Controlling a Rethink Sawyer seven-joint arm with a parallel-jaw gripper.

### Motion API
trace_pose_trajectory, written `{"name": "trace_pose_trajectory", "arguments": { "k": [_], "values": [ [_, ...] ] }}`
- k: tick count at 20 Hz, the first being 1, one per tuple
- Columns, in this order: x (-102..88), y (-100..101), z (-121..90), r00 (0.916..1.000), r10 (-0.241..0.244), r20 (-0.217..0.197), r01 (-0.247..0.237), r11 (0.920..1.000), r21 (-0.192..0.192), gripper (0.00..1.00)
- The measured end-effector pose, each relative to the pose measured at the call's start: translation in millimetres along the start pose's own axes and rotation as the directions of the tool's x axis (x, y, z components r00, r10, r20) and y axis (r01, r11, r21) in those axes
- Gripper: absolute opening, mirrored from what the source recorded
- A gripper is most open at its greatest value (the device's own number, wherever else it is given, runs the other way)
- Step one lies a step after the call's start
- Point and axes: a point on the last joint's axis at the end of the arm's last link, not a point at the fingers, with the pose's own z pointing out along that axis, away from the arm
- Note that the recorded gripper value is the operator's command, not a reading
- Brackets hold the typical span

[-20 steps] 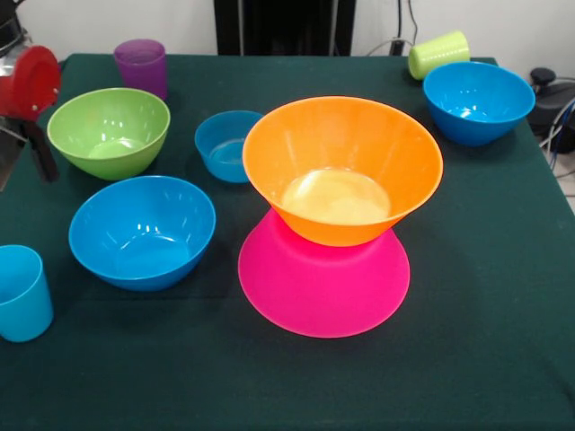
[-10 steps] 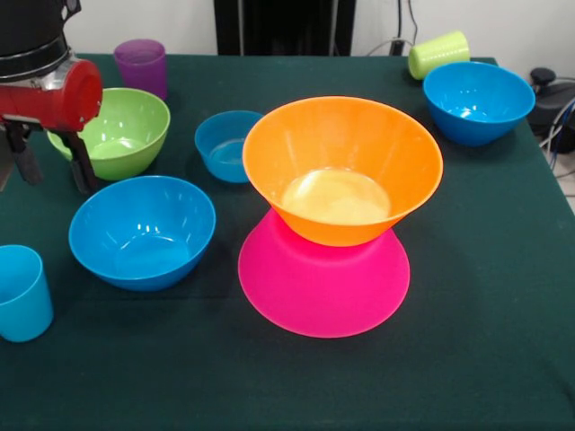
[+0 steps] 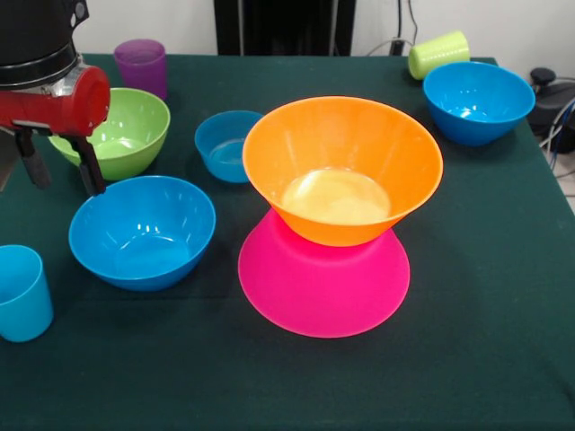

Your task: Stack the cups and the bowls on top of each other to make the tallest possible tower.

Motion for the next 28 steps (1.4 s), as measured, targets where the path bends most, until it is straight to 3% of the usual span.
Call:
{"name": "trace_pose_trajectory", "arguments": {
  "k": [5,15,20,28],
  "values": [
    [-3.3,0.5,1.4,1.0000,-0.003,0.007,0.003,1.0000,0.007,1.00],
    [-38.0,5.9,9.6,0.9971,0.002,0.076,-0.004,0.9993,0.036,1.00],
    [-55.1,19.2,15.1,0.9941,0.005,0.108,-0.009,0.9994,0.034,1.00],
    [-56.6,30.6,19.5,0.9940,-0.003,0.109,0.000,0.9995,0.032,1.00]
  ]
}}
